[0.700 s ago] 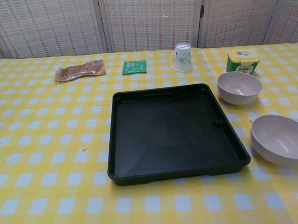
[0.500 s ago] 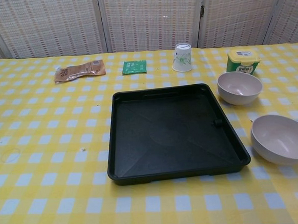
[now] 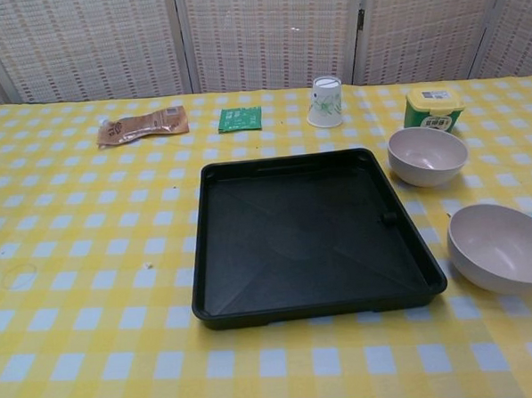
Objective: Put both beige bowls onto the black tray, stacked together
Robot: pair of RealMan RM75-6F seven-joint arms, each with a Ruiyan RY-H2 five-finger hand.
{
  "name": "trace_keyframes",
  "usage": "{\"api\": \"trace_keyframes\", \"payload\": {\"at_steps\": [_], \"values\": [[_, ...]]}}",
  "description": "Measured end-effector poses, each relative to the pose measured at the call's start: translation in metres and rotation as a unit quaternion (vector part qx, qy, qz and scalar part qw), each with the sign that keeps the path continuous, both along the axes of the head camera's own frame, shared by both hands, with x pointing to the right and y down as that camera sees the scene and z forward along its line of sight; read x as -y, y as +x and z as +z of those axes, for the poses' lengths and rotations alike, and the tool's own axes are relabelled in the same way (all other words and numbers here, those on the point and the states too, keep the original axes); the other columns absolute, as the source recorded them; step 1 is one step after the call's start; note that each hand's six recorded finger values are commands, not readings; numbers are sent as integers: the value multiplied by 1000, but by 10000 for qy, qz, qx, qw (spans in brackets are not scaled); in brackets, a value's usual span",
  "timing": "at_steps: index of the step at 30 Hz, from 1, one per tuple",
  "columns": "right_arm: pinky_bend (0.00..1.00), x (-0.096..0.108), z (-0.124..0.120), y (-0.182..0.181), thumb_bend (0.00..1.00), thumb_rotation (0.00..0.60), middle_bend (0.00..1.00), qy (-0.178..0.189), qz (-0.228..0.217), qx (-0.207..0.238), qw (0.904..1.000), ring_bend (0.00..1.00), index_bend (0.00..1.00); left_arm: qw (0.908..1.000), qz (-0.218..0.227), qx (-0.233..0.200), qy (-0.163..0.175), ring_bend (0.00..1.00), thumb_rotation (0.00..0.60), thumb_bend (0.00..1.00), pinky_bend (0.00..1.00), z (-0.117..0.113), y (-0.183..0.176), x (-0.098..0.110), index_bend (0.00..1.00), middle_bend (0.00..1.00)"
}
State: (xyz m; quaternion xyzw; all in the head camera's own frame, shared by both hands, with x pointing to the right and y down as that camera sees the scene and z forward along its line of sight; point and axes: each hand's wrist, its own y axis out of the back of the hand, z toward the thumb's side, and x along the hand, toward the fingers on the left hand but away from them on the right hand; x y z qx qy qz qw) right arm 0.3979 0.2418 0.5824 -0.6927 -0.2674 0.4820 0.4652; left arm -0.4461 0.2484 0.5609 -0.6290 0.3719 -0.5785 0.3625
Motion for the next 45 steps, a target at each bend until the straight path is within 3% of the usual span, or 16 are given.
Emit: {"api": "trace_keyframes", "payload": {"at_steps": [14, 21, 32, 45], "values": [[0, -3, 53, -38, 384, 600, 0, -517, -652, 77, 9965, 0, 413, 10000, -94, -29, 2, 0, 600, 270, 53, -3, -5, 1, 0, 0], [0, -9, 63, -38, 383, 600, 0, -628, -561, 56, 9964, 0, 426, 9999, -56, -81, -20, 0, 600, 270, 53, -6, -4, -1, 0, 0], [0, -13, 57, -35, 384, 600, 0, -500, -552, 138, 9971, 0, 426, 10000, -75, -45, -22, 0, 600, 270, 53, -4, -5, 1, 0, 0], [0, -18, 74, -35, 384, 600, 0, -739, -609, 16, 9954, 0, 426, 9999, -88, -66, -49, 0, 600, 271, 53, -4, -6, 1, 0, 0]]}}
